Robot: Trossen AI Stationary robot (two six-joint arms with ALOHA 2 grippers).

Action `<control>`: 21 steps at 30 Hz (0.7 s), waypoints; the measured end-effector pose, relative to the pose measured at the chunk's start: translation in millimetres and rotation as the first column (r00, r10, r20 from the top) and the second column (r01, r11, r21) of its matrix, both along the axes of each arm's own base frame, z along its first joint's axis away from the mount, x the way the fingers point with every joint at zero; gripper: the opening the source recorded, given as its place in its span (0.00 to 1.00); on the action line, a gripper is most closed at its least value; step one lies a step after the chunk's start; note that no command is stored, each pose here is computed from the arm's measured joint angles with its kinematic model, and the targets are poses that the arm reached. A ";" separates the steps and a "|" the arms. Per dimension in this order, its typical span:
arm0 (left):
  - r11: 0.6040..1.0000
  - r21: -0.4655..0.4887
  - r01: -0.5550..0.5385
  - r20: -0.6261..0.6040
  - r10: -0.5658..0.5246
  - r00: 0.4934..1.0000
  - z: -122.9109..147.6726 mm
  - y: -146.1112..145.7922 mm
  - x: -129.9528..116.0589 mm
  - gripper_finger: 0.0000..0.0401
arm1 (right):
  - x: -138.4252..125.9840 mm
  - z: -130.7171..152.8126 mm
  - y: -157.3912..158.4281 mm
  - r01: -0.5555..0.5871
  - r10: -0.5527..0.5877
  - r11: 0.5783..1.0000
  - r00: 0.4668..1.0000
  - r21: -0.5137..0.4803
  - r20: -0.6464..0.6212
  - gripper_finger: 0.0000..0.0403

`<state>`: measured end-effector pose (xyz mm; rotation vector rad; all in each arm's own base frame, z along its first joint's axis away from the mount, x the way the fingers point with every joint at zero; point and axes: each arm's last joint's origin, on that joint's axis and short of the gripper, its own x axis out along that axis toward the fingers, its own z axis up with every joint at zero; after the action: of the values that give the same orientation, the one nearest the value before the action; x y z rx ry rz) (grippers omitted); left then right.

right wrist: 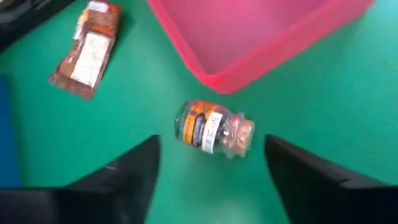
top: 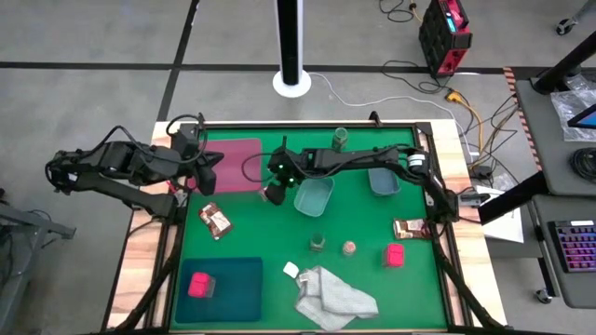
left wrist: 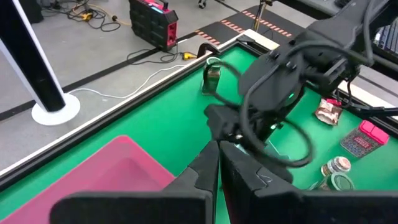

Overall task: Sort spices by type
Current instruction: Put the top brown seasoning bottle into the light blue bin

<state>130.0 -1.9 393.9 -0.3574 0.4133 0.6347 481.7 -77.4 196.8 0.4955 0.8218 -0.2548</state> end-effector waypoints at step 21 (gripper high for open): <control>1.000 0.019 0.004 -0.018 -0.003 1.000 -0.9 -0.2 2.4 0.00 | 34.2 -60.3 6.0 -0.016 0.018 1.000 0.992 0.017 -0.121 0.95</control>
<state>132.5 -2.1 393.0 -0.3326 0.4242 0.6385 515.9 -71.4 136.5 0.4915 0.9465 -0.2648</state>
